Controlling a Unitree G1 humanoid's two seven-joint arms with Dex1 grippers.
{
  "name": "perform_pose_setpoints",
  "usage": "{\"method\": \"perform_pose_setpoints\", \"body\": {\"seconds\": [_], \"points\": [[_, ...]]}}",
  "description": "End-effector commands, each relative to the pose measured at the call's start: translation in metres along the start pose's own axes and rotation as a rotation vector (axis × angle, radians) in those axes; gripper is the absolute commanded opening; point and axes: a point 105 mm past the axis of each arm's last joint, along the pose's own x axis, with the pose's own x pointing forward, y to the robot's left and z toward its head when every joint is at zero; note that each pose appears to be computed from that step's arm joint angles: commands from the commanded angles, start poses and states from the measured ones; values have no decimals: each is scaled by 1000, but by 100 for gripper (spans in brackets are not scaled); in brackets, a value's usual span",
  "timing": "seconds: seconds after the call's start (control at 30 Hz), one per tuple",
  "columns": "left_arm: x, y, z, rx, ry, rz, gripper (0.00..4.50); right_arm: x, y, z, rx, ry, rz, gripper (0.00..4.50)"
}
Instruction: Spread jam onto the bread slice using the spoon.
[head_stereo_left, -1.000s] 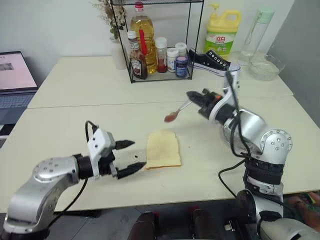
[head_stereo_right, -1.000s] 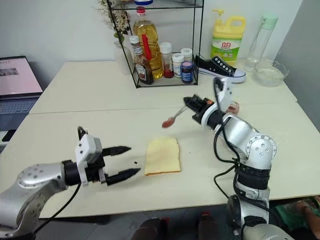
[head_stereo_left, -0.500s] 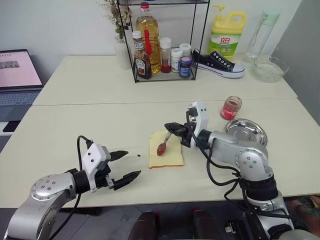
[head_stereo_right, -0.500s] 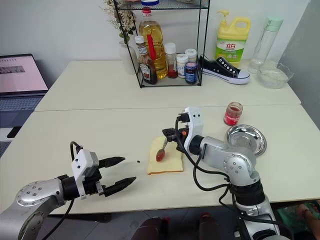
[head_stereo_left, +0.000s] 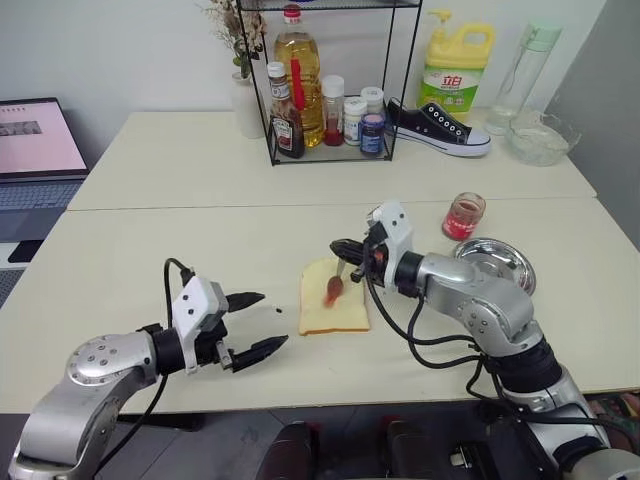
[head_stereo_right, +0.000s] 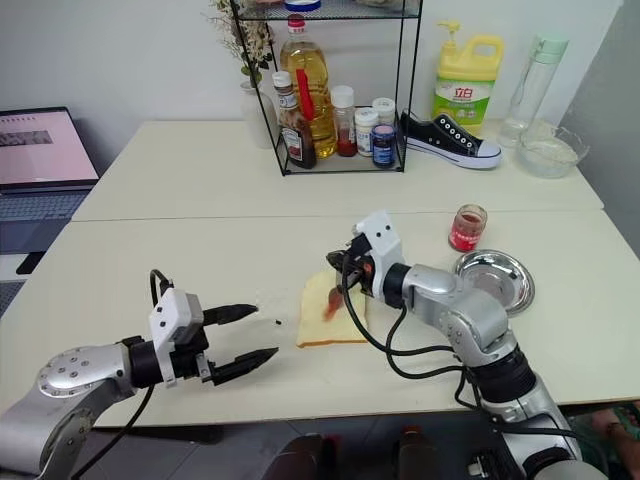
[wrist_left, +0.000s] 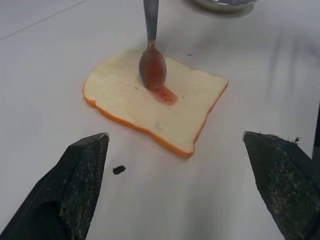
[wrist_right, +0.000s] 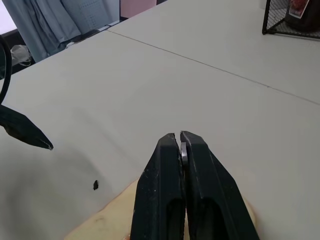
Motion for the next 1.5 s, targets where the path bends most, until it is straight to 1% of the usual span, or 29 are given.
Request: {"method": "perform_pose_setpoints", "body": {"seconds": [0.03, 0.2, 0.37, 0.47, 0.63, 0.67, 0.8, 0.9, 1.1, 1.27, 1.3, 1.37, 1.47, 1.5], "points": [[1, -1, 7, 26, -14, -17, 450, -7, -11, 25, -62, -66, -32, 4], [3, -1, 9, 32, -20, -28, 450, -12, -14, 35, -57, -88, -32, 4], [3, -2, 13, 40, -23, -55, 450, -22, -10, 47, 176, -144, 31, 4], [5, -2, 15, 41, -27, -64, 450, -17, -12, 38, 317, -140, 32, 4], [7, -6, 15, 35, -30, -83, 450, 2, -16, 23, 416, -122, -8, 4], [7, -7, 15, 35, -29, -85, 450, 5, -16, 20, 408, -115, -14, 4], [6, -6, 16, 38, -26, -85, 450, 11, -9, -2, 231, -40, -8, 4], [6, -6, 16, 40, -25, -81, 450, 8, -10, -7, 157, -26, -11, 4], [5, -4, 16, 40, -25, -74, 450, -4, -22, 7, 55, -69, -54, 4], [6, -1, 16, 43, -27, -71, 450, -15, -29, 20, 24, -92, -74, 4], [6, -1, 16, 44, -27, -72, 450, -17, -30, 23, 40, -100, -78, 4], [7, 0, 16, 46, -28, -74, 450, -24, -31, 34, 196, -154, -59, 4], [7, 1, 17, 47, -29, -77, 450, -30, -25, 40, 529, -222, 45, 4], [8, 1, 17, 47, -30, -79, 450, -30, -24, 39, 587, -224, 62, 4]]}}
